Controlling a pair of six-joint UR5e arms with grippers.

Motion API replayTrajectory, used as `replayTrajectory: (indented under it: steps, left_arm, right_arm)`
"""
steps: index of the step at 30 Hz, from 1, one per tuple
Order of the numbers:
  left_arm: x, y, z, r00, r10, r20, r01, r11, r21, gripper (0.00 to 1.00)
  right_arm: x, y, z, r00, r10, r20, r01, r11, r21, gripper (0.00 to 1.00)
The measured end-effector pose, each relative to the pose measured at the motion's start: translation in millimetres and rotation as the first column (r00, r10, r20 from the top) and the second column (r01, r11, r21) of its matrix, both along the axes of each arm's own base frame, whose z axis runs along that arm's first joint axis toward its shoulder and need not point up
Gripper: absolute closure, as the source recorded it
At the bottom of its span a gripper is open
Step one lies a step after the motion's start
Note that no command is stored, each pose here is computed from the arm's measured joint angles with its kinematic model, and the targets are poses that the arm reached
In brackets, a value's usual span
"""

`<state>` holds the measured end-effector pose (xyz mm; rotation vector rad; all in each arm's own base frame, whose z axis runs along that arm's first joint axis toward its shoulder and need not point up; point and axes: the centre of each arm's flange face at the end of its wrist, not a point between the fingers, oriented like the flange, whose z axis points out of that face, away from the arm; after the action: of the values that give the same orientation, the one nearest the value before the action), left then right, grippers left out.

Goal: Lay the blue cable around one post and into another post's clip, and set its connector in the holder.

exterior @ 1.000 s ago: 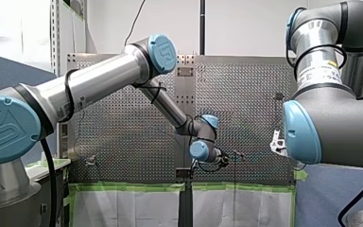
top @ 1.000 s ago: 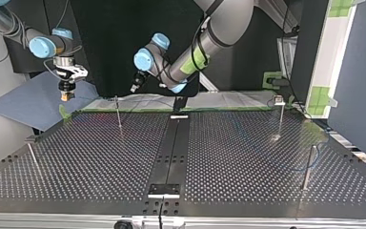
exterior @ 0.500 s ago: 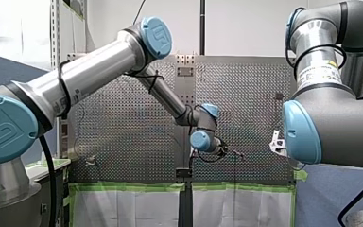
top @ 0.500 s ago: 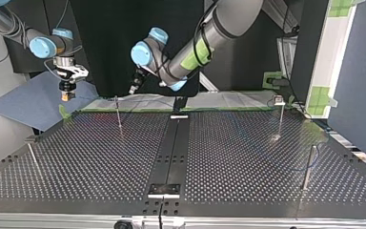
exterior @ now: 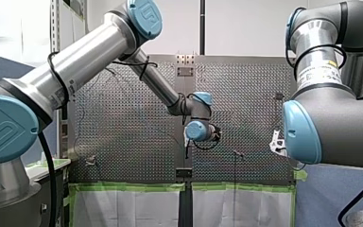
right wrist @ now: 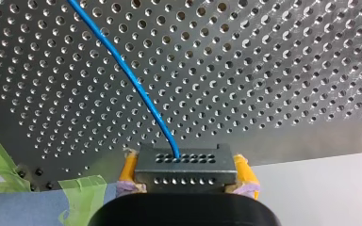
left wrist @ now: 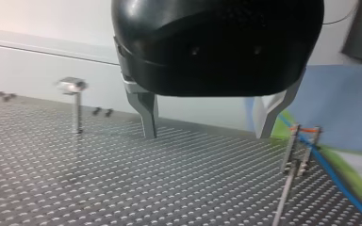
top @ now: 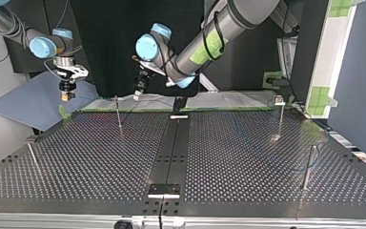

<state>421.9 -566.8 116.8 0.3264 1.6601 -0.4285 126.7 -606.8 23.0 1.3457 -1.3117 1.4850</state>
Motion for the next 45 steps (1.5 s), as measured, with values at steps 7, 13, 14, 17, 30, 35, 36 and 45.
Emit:
replayTrajectory:
  steps: [7, 13, 14, 17, 30, 35, 36, 45]
  left_arm:
    - [0.0, 13.8, 20, 0.9994, 0.028, 0.021, -0.026, 0.9972, -0.07, 0.0]
    - [-2.7, 27.0, 40, 0.997, 0.057, 0.051, -0.051, 0.9916, -0.119, 0.0]
    - [-3.1, 29.2, 42, 0.9966, 0.061, 0.055, -0.053, 0.9905, -0.127, 0.0]
    - [-3.9, 36.5, 52, 0.9948, 0.074, 0.071, -0.062, 0.9867, -0.15, 0.0]
    - [-7.4, 73.7, 91, 0.9811, 0.136, 0.138, -0.098, 0.9629, -0.251, 0.0]
    - [-8.0, 88.4, 104, 0.9744, 0.158, 0.16, -0.107, 0.9522, -0.286, 0.0]
    - [-8.4, 92.5, 107, 0.9722, 0.164, 0.167, -0.11, 0.9495, -0.294, 0.0]
    - [-12.9, 124.4, 129, 0.9484, 0.227, 0.221, -0.144, 0.93, -0.338, 0.0]
  right_arm:
    - [0.6, 0.2, 0, 1.0, 0.005, 0.001, -0.005, 1.0, 0.0, 1.0]
    - [1.3, 0.4, 0, 0.9999, 0.011, 0.002, -0.011, 0.9999, 0.001, 1.0]
    - [1.4, 0.5, 0, 0.9999, 0.011, 0.002, -0.011, 0.9999, 0.002, 1.0]
    - [2.2, 0.7, 0, 0.9999, 0.012, 0.002, -0.012, 0.9999, 0.003, 1.0]
    - [5.6, 1.6, 0, 0.9998, 0.018, 0.003, -0.018, 0.9998, 0.004, 1.0]
    - [6.7, 1.9, 0, 0.9998, 0.02, 0.003, -0.02, 0.9998, 0.005, 1.0]
    - [6.8, 1.9, 0, 0.9998, 0.02, 0.003, -0.02, 0.9998, 0.005, 1.0]
    - [7.3, 2.0, 0, 0.9998, 0.021, 0.003, -0.021, 0.9998, 0.005, 1.0]
